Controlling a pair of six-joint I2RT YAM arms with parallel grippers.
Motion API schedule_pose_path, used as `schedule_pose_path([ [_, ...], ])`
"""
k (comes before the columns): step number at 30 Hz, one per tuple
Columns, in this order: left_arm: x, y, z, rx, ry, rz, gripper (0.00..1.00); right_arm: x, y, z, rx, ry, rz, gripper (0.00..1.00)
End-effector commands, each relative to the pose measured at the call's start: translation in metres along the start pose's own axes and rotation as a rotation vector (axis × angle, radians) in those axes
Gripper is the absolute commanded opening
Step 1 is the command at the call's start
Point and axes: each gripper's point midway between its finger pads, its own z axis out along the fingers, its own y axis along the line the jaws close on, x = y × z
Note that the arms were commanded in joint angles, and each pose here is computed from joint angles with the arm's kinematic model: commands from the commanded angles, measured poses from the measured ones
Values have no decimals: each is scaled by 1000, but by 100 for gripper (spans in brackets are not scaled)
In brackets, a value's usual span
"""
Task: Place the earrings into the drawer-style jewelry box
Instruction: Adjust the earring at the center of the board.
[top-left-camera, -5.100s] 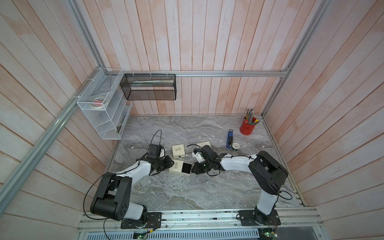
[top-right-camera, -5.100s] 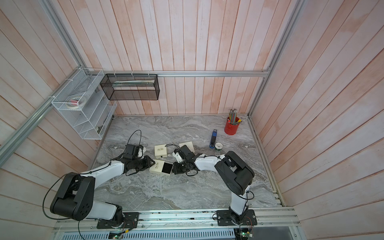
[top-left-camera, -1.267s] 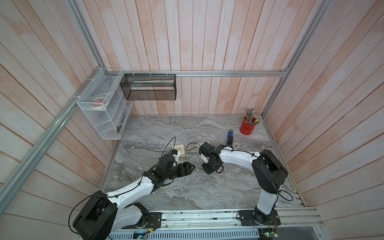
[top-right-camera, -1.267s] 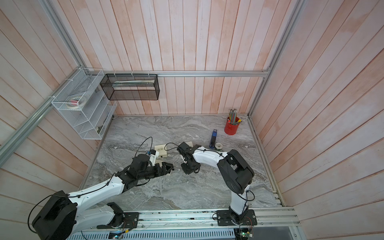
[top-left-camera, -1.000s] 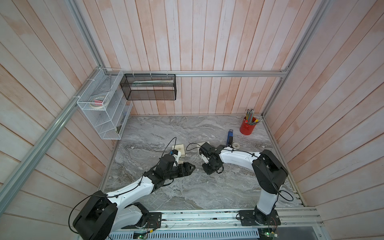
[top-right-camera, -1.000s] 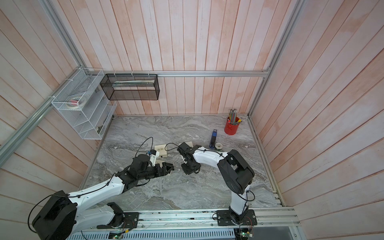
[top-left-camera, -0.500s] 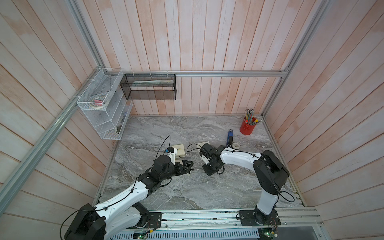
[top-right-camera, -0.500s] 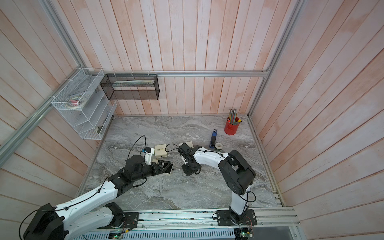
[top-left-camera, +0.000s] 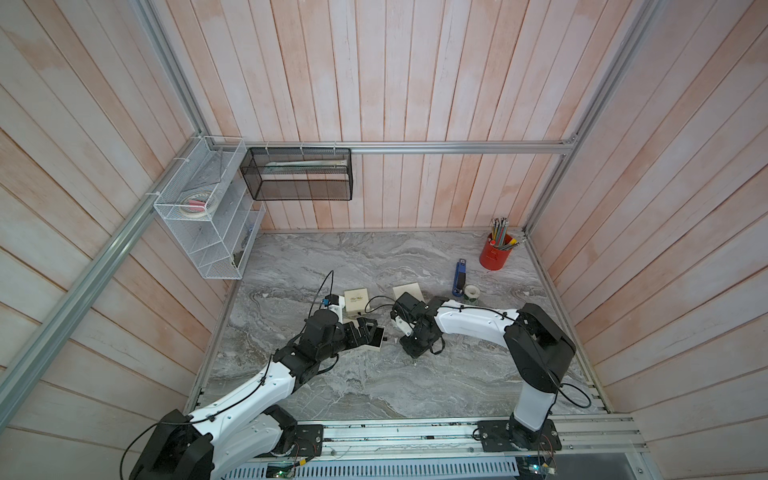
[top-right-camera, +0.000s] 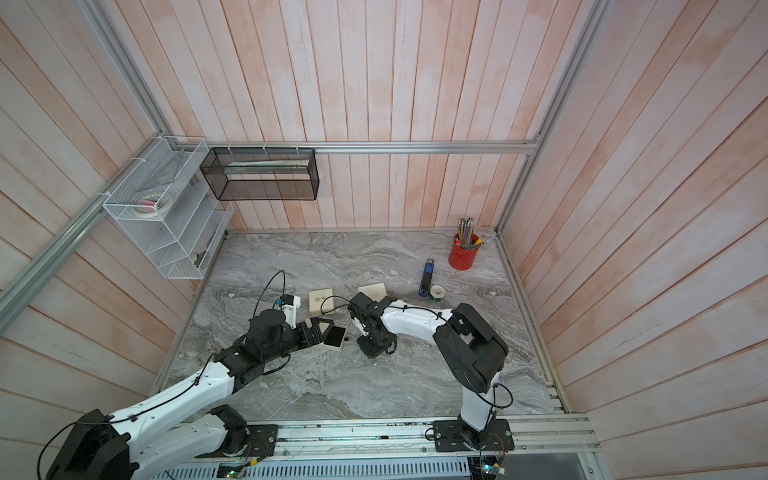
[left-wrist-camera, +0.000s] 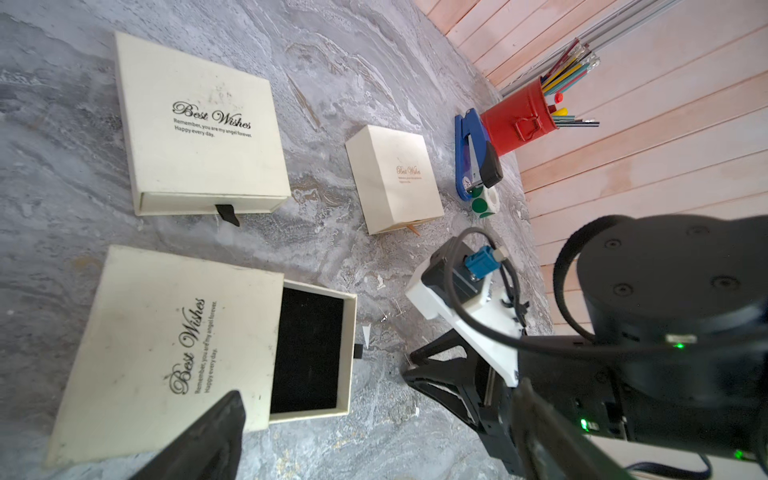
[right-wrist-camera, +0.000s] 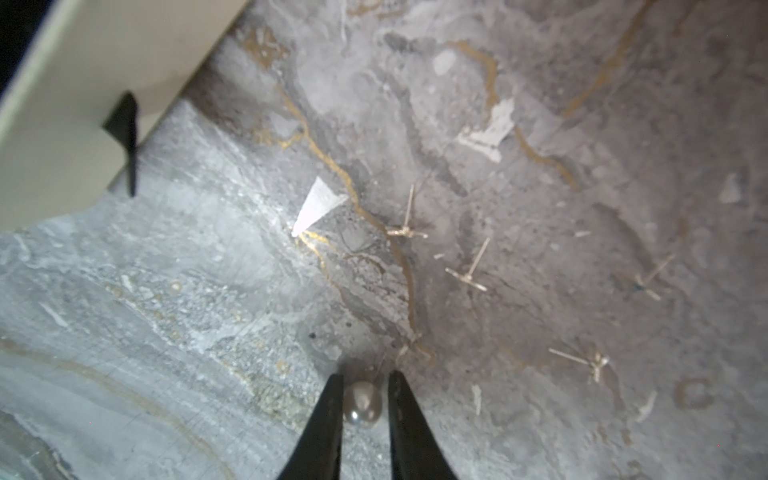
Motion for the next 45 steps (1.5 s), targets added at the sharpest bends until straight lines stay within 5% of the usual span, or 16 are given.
schedule_pose_path([
  [1, 4, 1, -1, 15, 13, 15, 100, 6, -2, -2, 12, 4, 2, 26],
  [13, 2, 14, 7, -68, 49, -14, 100, 12, -7, -3, 28, -1, 36, 27],
  [34, 23, -11, 23, 67, 159, 42, 100, 9, -21, -16, -35, -65, 148, 24],
  [45, 67, -48, 30, 199, 242, 51, 100, -4, 3, -37, -357, -129, 527, 24],
])
